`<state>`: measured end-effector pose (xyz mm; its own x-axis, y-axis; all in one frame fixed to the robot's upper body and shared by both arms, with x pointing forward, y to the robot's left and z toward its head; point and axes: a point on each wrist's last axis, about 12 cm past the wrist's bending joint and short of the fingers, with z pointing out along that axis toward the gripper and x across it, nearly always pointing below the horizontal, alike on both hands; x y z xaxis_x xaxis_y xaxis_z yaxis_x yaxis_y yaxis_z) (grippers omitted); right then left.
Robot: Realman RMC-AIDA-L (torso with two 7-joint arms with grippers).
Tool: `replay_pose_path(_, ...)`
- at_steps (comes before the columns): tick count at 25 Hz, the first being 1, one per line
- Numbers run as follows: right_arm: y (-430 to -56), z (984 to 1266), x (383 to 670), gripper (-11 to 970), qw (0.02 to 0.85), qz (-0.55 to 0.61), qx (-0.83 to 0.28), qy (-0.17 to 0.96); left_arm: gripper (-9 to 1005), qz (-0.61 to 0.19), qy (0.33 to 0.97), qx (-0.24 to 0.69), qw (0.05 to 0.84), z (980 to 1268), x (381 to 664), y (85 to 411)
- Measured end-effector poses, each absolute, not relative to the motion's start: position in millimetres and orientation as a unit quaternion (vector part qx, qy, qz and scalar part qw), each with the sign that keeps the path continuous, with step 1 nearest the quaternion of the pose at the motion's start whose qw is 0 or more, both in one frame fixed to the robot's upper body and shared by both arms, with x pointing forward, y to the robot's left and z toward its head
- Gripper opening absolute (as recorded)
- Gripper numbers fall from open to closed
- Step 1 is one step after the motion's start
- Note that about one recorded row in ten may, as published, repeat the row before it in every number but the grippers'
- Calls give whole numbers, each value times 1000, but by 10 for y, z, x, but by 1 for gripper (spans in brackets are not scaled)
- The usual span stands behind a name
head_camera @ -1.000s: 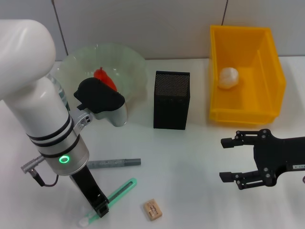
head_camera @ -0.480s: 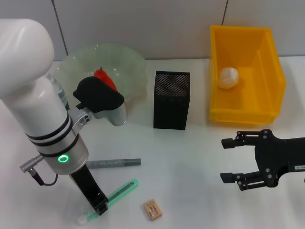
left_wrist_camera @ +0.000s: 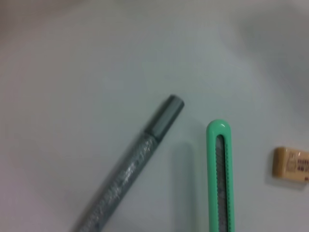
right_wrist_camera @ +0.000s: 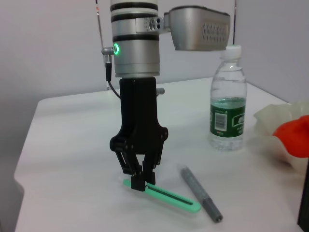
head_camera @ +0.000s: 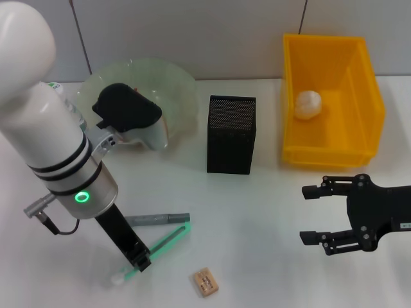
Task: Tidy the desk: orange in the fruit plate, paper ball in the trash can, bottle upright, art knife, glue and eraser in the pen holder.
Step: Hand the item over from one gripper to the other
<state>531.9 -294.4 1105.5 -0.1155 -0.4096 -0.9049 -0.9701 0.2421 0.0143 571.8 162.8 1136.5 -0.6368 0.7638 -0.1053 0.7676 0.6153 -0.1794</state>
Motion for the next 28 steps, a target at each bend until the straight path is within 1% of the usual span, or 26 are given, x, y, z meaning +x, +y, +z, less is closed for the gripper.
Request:
replay_pose_path(2,-2955,11051,5315,801,420,335,-513,669,183,-115,899,423,24,11429,5753,1648)
replay_pose_path(6,-2963,11035,5304,801,421,338,-508,671,184,-125,898,420,31,11453,5771,1664)
replay_pose_path(7,-2980,11031,5298,801,423,338,-503,673,185,-167,893,414,51,11520,5803,1671)
replay_pose_path(14,-3031,11001,5282,801,434,341,-483,679,186,-251,877,400,89,11594,5820,1718)
replay_pose_path(22,-3072,10967,5268,801,448,341,-465,683,188,-357,840,383,141,11543,5791,1785)
replay_pose_path(28,-3055,10976,5289,801,450,342,-465,682,190,-416,815,365,173,11466,5795,1849)
